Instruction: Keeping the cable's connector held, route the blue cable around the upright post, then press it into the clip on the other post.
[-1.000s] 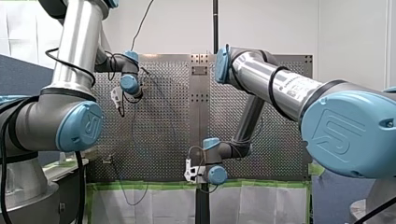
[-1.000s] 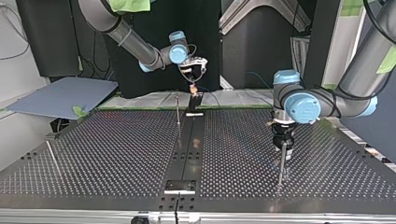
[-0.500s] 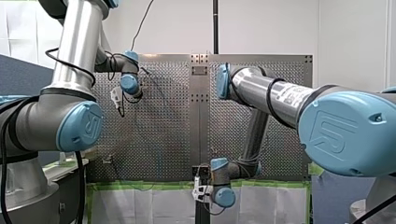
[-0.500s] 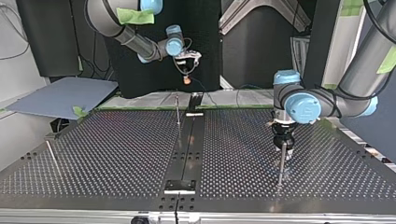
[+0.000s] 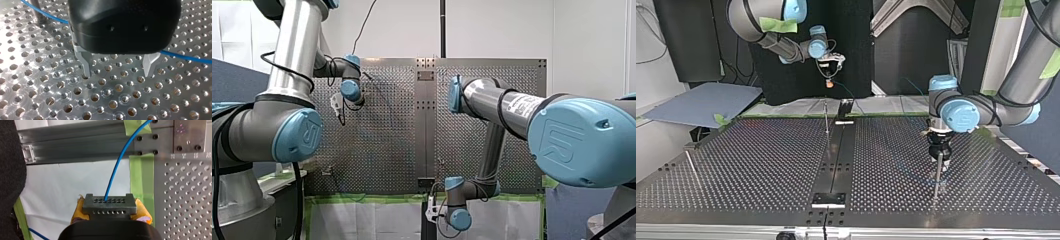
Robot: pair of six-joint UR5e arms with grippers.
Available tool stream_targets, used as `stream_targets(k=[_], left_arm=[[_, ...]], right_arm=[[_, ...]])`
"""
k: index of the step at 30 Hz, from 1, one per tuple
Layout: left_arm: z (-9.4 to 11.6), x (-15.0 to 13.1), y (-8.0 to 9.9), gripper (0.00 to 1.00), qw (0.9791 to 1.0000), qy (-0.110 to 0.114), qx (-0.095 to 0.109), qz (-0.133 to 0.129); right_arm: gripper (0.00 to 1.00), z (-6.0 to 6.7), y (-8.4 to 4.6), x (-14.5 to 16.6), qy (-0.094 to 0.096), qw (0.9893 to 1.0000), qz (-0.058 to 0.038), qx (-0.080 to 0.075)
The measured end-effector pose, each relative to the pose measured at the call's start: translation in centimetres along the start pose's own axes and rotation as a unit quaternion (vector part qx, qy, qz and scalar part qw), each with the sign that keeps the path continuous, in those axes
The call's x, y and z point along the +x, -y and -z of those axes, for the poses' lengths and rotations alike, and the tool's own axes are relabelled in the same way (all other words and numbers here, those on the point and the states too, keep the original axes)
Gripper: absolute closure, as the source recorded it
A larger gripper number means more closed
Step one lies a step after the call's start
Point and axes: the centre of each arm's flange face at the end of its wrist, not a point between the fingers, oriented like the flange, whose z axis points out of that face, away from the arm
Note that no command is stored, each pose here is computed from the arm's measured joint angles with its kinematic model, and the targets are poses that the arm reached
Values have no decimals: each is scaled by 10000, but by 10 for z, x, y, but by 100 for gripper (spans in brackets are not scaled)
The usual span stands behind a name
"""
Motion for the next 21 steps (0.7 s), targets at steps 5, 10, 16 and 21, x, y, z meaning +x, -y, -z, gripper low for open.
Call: stream_targets(k=[5,10,16,21], left_arm=[[0,0,0,0,10000,-2,-1,0],[0,0,0,0,10000,-2,-2,3],[0,0,0,0,10000,-3,-2,23],[0,0,0,0,10000,-2,-2,44]], right_arm=[[100,2,-8,-2,3,10000,-14,-63],[100,11,-17,-9,19,9999,-17,-118],[100,23,-28,-4,-105,9997,-53,-198],[100,29,-35,16,-337,9989,-72,-320]])
